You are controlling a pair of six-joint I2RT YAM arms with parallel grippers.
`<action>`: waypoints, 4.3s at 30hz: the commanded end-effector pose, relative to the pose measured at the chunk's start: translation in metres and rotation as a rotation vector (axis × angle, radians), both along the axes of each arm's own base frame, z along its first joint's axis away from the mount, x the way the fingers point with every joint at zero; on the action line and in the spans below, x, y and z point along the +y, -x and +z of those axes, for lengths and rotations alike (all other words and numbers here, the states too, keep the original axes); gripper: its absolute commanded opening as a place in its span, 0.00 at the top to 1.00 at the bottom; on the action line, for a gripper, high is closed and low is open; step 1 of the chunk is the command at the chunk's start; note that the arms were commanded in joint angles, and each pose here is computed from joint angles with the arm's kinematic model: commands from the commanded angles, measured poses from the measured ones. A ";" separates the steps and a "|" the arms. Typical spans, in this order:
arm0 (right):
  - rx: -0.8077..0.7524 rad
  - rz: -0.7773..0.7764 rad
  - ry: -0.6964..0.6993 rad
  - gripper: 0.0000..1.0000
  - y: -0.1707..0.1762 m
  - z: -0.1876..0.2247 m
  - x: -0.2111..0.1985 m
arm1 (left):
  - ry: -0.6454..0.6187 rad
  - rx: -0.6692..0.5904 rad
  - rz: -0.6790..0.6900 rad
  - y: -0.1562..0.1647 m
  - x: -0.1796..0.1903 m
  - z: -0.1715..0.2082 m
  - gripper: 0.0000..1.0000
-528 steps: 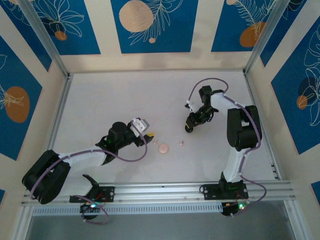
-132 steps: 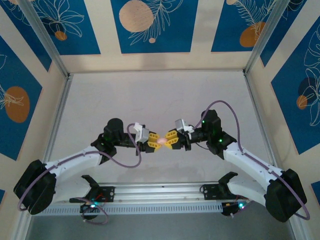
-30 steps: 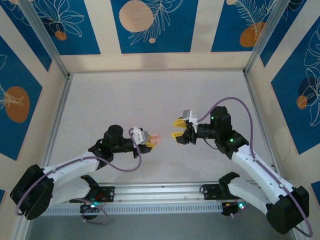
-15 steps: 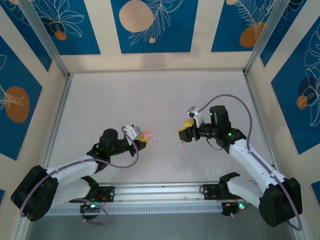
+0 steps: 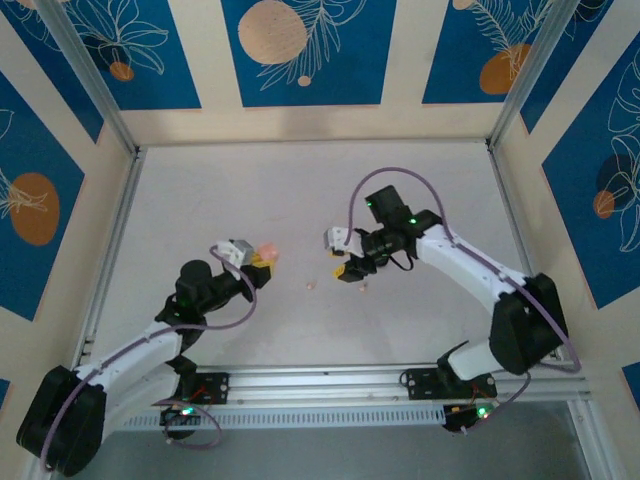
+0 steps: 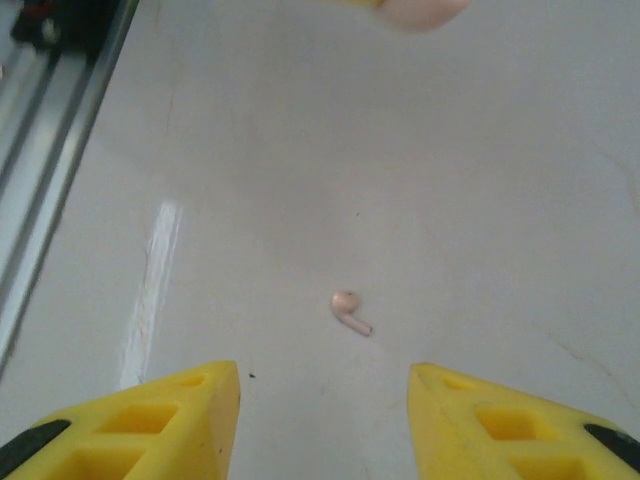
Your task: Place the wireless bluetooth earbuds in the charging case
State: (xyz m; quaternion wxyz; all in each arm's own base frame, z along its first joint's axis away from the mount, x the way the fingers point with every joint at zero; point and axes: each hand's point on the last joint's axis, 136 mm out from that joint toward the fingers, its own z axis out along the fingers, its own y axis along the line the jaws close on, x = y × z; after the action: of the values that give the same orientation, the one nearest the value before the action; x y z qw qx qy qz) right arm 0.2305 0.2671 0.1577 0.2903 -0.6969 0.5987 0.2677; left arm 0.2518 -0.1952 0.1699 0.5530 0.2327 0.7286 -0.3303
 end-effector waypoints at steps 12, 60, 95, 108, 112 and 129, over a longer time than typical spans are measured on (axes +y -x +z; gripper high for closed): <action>-0.159 0.459 0.197 0.58 -0.005 -0.066 0.042 | 0.033 0.066 0.093 -0.005 0.027 -0.008 0.81; -0.058 0.559 0.285 0.70 -0.013 -0.135 0.059 | 0.032 0.083 0.049 -0.003 0.023 -0.010 0.81; -0.026 0.438 0.152 0.82 -0.010 -0.104 0.066 | -0.026 0.030 -0.038 0.006 0.015 -0.009 0.83; 0.125 0.203 -0.351 0.83 0.007 0.007 0.034 | -0.061 -0.189 -0.198 0.024 -0.009 0.008 0.84; 0.140 0.157 -0.481 0.84 0.006 0.038 0.018 | -0.121 -0.218 -0.260 0.025 -0.028 -0.001 0.85; 0.290 -0.234 -0.673 0.83 -0.015 0.070 -0.010 | 0.009 -0.386 -0.406 0.019 -0.111 0.016 0.86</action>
State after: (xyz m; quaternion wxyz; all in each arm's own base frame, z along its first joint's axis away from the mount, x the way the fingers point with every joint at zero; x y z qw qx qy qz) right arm 0.2325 0.2576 0.2111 0.4172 -0.4952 0.5712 0.5044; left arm 0.2311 -0.2960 0.1492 0.5538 0.4357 0.6025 -0.3748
